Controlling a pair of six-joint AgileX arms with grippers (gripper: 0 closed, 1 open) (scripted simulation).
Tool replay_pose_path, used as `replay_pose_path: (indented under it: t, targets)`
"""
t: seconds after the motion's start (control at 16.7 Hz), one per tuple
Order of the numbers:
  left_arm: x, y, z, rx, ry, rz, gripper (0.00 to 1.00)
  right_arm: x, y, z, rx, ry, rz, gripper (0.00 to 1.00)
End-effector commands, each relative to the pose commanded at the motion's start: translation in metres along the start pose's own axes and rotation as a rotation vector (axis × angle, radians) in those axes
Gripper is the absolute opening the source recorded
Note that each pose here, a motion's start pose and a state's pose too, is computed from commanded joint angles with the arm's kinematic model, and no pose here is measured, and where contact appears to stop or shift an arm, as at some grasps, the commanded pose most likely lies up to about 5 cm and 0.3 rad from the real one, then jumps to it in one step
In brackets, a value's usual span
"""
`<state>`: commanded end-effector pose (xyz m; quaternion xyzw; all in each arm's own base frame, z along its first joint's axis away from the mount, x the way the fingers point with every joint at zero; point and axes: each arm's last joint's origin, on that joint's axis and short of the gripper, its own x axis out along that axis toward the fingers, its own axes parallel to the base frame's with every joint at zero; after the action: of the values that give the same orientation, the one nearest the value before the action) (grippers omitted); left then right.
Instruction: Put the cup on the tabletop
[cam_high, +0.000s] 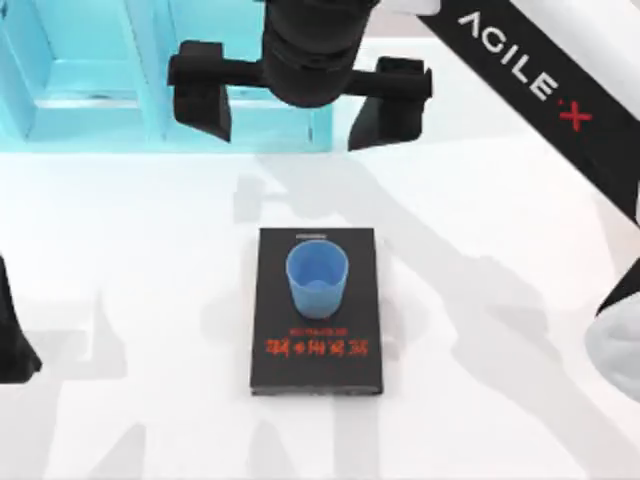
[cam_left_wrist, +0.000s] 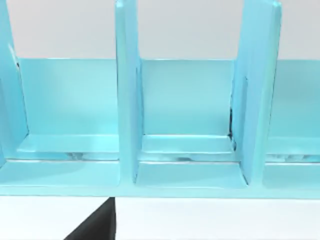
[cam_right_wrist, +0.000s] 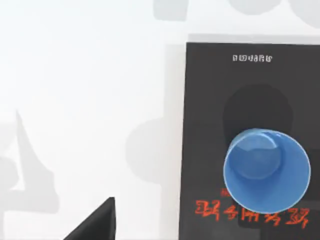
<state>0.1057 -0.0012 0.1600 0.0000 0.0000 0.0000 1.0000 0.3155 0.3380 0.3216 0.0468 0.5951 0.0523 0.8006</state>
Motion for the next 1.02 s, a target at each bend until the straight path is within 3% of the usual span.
replay_pose_path:
  t: [0.36,1.02]
  targets:
    - [0.000,0.000,0.000,0.000,0.000,0.000,1.00,0.066,0.016,-0.017,0.017,0.182,-0.138,1.00]
    - [0.000,0.000,0.000,0.000,0.000,0.000,1.00,0.088,0.018,-0.016,0.018,0.192,-0.148,1.00]
